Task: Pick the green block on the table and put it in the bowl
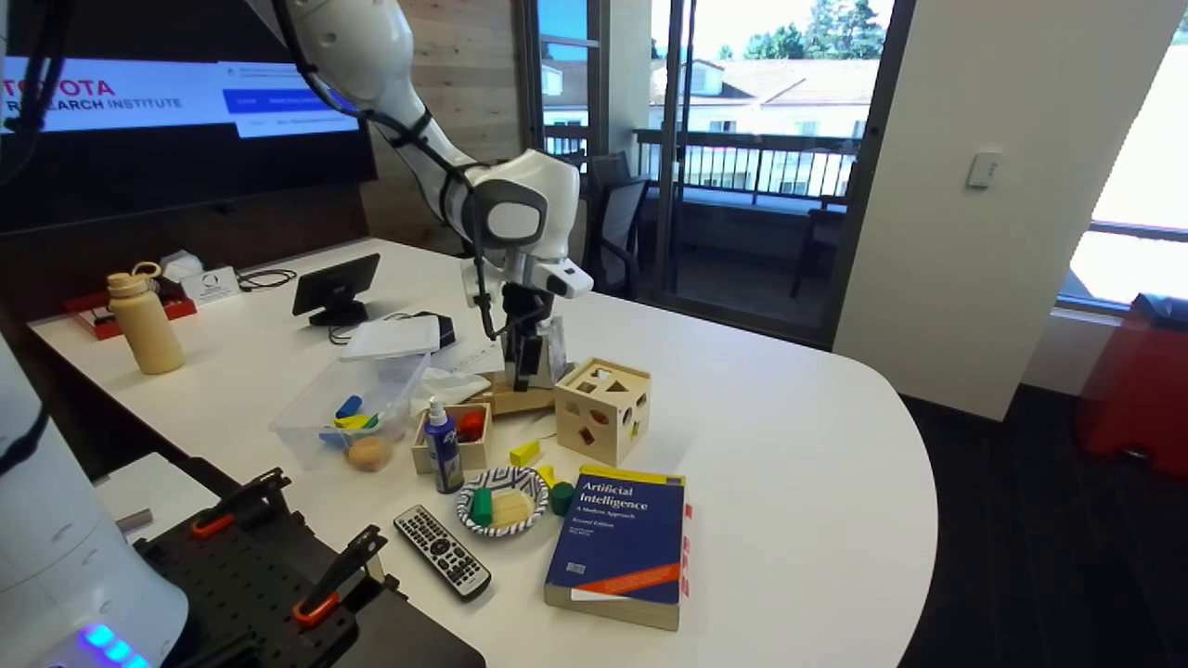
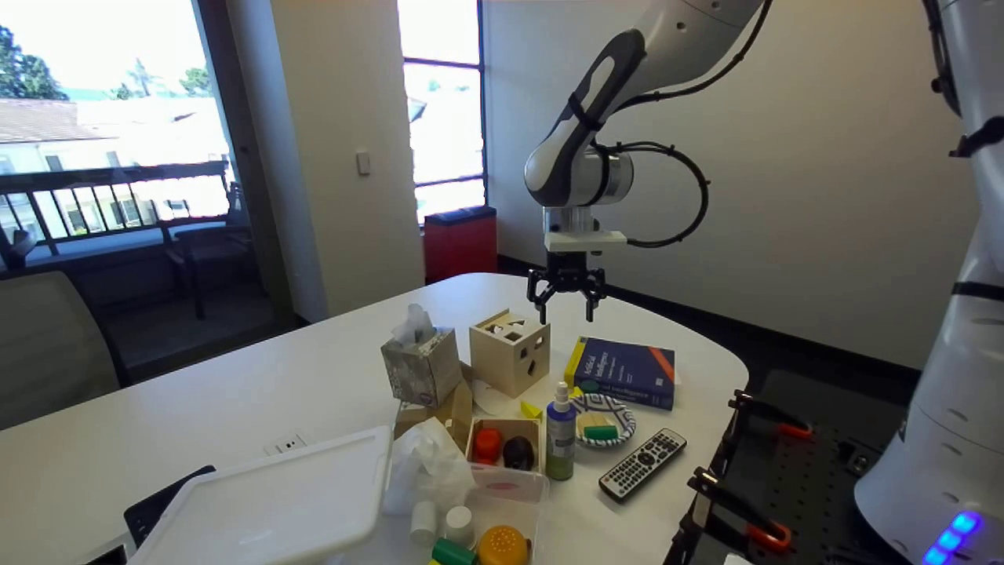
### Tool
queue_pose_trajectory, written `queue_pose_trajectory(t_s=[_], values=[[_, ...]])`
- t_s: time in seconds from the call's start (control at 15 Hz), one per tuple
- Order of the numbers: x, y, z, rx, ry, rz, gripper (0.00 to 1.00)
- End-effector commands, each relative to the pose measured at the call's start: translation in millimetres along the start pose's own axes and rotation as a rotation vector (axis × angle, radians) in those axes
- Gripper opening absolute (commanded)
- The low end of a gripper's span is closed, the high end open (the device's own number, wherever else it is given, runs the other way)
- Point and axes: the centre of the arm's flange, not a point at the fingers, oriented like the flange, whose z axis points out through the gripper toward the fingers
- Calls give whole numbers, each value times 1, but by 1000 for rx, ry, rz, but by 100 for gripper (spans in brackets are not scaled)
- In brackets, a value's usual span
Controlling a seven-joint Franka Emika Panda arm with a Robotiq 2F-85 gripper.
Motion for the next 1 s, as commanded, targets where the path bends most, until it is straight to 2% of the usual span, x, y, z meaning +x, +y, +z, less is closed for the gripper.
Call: queue_pose_trajectory(t_s=[0.0,0.47,0.67,0.93], values=[[40,8,27,-10,-28,47,100],[93,26,63,-56,-52,103,100],[104,29,73,-65,-55,117,100],[105,43,108,-73,-98,142,100]])
